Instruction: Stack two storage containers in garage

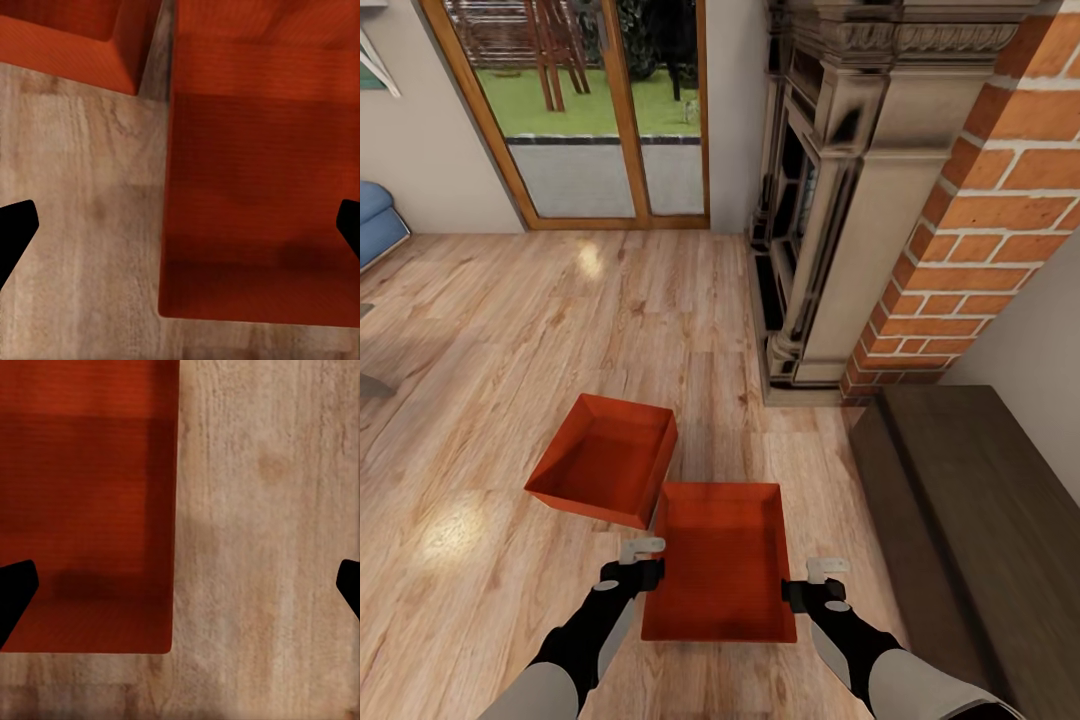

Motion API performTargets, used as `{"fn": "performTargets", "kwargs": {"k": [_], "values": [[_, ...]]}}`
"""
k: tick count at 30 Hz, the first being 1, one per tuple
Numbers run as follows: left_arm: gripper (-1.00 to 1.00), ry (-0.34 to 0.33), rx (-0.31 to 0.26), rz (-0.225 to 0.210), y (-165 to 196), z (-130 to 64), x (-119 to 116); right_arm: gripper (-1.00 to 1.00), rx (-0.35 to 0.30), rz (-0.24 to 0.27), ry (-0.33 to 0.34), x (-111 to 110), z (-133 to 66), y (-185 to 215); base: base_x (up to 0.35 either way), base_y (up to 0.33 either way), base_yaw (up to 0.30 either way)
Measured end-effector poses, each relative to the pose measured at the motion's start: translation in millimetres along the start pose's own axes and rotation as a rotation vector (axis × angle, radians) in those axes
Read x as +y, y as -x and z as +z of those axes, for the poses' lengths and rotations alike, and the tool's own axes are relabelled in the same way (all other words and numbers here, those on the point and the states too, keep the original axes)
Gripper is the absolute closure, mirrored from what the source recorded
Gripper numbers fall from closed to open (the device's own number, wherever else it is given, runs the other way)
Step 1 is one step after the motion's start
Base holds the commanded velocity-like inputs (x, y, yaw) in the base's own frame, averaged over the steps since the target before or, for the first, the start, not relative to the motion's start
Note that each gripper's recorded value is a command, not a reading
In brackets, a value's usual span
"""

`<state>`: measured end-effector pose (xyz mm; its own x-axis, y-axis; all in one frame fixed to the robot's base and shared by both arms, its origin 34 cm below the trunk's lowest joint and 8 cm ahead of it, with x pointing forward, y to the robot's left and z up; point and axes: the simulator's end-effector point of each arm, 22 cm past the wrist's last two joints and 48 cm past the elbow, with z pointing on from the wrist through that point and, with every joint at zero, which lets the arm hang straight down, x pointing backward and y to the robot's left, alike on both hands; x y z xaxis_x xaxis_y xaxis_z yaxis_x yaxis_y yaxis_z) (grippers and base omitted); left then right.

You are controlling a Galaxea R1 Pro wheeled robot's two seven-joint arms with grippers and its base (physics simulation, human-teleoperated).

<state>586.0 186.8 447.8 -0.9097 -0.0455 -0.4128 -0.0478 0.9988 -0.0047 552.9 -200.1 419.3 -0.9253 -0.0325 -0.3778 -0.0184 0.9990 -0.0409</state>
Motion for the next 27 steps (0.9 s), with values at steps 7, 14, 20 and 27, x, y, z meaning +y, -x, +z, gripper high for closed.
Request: {"fn": "performTargets", "kwargs": {"k": [7, 14, 20, 27], "values": [[-1.00, 0.002, -0.002, 0.002, -4.4, 10.8, 2.0, -1.00, -0.003, -0.009, 0.005, 0.4, 11.1, -4.6, 0.000, 0.000, 0.000], [-1.00, 0.000, -0.001, 0.006, -7.5, 15.5, 0.5, -1.00, -0.009, -0.012, 0.003, -4.3, 16.5, -6.0, 0.000, 0.000, 0.000], [-1.00, -0.002, 0.002, 0.003, -8.5, 15.4, -0.7, -1.00, -0.006, -0.003, 0.015, -4.2, 16.7, -6.6, 0.000, 0.000, 0.000], [-1.00, -0.003, 0.002, 0.003, -13.9, 24.8, -1.0, -1.00, -0.007, -0.001, 0.018, -3.6, 26.4, -11.2, 0.000, 0.000, 0.000]]}}
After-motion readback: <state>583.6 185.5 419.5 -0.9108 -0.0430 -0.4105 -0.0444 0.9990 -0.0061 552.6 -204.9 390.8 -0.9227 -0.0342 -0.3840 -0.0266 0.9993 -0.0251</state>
